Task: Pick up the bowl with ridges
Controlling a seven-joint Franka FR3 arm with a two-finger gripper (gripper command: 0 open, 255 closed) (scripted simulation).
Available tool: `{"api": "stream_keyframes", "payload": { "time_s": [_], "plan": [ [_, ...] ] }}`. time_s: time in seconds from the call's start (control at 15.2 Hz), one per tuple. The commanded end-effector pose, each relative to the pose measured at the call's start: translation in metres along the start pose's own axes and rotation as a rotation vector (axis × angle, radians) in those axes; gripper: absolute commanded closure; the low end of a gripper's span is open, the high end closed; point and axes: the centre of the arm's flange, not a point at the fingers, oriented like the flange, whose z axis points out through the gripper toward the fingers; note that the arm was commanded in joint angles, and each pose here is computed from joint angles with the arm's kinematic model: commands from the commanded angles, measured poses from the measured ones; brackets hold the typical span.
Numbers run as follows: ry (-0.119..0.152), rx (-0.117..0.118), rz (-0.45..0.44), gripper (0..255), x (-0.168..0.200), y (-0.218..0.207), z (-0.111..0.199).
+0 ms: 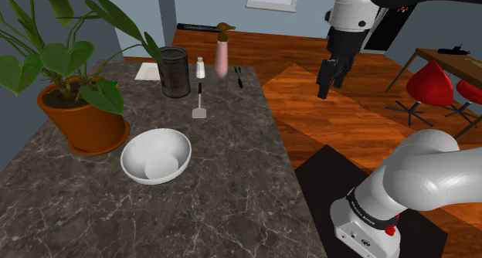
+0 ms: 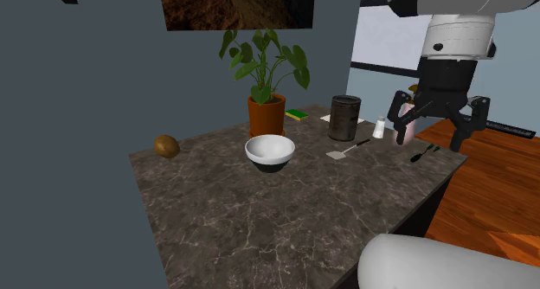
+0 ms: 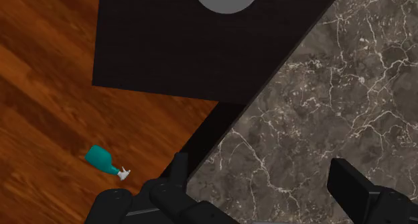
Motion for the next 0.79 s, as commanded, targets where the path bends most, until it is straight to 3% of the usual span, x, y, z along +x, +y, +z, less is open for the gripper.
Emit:
{"api": "stream_keyframes", "payload": {
  "time_s": [0.0, 0.73],
  "plan": [
    [0.000, 0.000, 0.000, 0, 0.000, 0.000, 0.000],
    [0.041, 0.036, -0.024, 0, 0.088, -0.094, 0.047]
  ]
}}
